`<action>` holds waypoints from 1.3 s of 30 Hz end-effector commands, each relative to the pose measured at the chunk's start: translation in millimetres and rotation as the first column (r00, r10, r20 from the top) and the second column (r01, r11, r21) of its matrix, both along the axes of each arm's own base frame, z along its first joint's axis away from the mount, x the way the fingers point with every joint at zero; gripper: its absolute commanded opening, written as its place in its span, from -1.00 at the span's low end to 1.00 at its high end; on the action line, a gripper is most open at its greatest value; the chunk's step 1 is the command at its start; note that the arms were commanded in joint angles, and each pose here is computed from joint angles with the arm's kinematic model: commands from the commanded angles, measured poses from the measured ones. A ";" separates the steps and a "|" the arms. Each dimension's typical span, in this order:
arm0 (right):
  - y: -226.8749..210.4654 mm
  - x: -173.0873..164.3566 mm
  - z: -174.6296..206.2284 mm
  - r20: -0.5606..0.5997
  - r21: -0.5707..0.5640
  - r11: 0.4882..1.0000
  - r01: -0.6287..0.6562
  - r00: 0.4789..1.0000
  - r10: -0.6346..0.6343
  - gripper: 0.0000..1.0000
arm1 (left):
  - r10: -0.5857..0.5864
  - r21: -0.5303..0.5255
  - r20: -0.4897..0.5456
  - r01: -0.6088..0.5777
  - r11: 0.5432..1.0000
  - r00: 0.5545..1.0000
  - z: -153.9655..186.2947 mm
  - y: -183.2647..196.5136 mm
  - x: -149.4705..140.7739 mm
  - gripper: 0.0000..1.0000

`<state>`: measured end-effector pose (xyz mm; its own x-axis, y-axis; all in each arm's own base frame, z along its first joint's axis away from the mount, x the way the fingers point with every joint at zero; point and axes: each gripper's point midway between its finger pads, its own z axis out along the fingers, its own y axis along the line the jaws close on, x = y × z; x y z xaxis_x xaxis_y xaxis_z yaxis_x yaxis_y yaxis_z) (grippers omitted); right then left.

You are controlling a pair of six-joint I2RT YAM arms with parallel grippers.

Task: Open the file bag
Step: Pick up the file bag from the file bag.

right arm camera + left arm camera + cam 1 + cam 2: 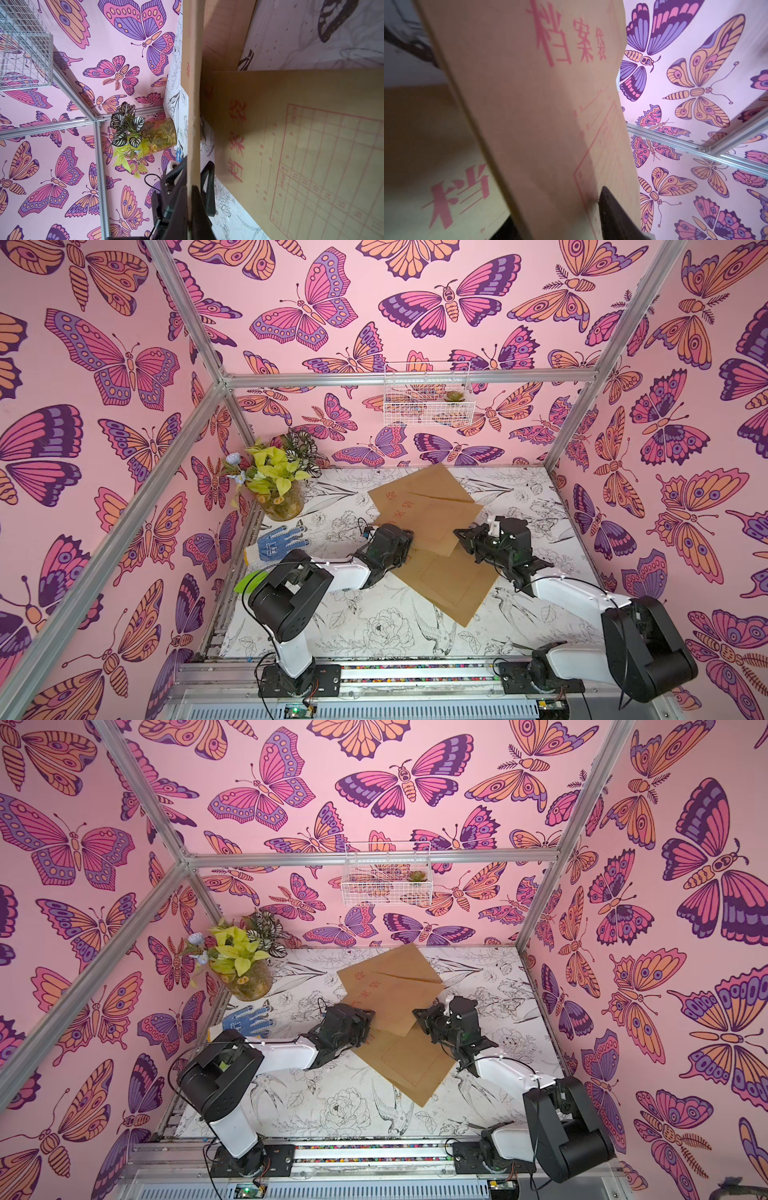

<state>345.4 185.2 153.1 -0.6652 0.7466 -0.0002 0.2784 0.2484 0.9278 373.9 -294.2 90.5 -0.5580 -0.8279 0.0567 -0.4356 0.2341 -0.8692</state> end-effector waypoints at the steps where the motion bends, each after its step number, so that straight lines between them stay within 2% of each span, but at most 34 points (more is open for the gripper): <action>1: -2.2 -5.4 0.0 -0.009 -0.013 1.000 0.011 1.000 -0.011 -1.00 | 0.020 -0.001 0.029 -0.020 1.000 0.999 5.6 1.4 7.8 -0.21; 9: -5.4 -9.8 -13.8 -0.047 -0.068 0.998 0.002 0.999 -0.005 -0.96 | -0.018 0.050 0.093 0.014 0.999 0.995 23.7 6.7 6.4 -0.91; 10: -6.2 -10.7 -13.4 -0.044 -0.079 0.997 0.000 0.999 -0.004 -0.80 | -0.034 0.067 0.106 0.027 0.997 0.994 28.7 7.9 5.8 -0.98; 12: -10.0 -12.6 -9.9 -0.025 -0.122 0.992 -0.005 1.000 0.002 -0.33 | -0.078 0.117 0.146 0.061 0.991 0.986 42.4 10.8 4.6 -0.98; 15: -26.0 -18.4 2.6 0.023 -0.263 0.965 0.002 1.000 0.004 0.41 | -0.155 0.236 0.215 0.102 0.966 0.964 67.2 23.0 0.4 -0.97; 16: -33.2 -20.5 11.1 0.050 -0.313 0.950 0.015 0.999 0.001 0.57 | -0.191 0.289 0.238 0.119 0.950 0.952 77.1 29.4 -1.9 -0.97; 18: -49.7 -24.2 26.7 0.102 -0.408 0.911 0.057 0.995 -0.017 0.71 | -0.250 0.373 0.273 0.137 0.918 0.929 96.6 42.4 -8.2 -0.97; 20: -66.4 -27.6 41.5 0.159 -0.487 0.866 0.111 0.987 -0.037 0.75 | -0.314 0.458 0.293 0.156 0.875 0.903 115.3 56.2 -15.1 -0.98; 23: -83.2 -30.5 69.4 0.271 -0.569 0.804 0.175 0.962 -0.017 0.86 | -0.453 0.580 0.327 0.203 0.789 0.829 149.8 69.6 -29.8 -0.97; 25: -89.3 -30.2 86.1 0.331 -0.614 0.763 0.203 0.943 0.015 0.98 | -0.569 0.670 0.336 0.234 0.704 0.751 169.8 73.4 -42.8 -0.99; 29: -87.4 -21.4 100.2 0.366 -0.666 0.720 0.198 0.927 0.084 0.99 | -0.729 0.793 0.314 0.253 0.553 0.609 202.0 77.7 -67.0 -1.00; 31: -81.9 -18.7 105.0 0.346 -0.690 0.708 0.149 0.928 0.142 0.99 | -0.771 0.838 0.286 0.241 0.489 0.569 216.8 83.8 -76.8 -1.00; 33: -68.4 -18.0 112.9 0.348 -0.705 0.704 0.087 0.907 0.237 0.99 | -0.807 0.865 0.277 0.230 0.446 0.522 232.4 86.0 -86.3 -1.00; 35: -52.0 -17.8 124.7 0.387 -0.709 0.704 0.042 0.858 0.339 0.99 | -0.848 0.887 0.268 0.226 0.402 0.458 242.4 85.3 -97.1 -1.00; 39: -24.3 -14.3 156.1 0.494 -0.667 0.745 -0.007 0.745 0.449 0.99 | -0.893 0.905 0.293 0.203 0.375 0.342 260.3 79.6 -113.3 -1.00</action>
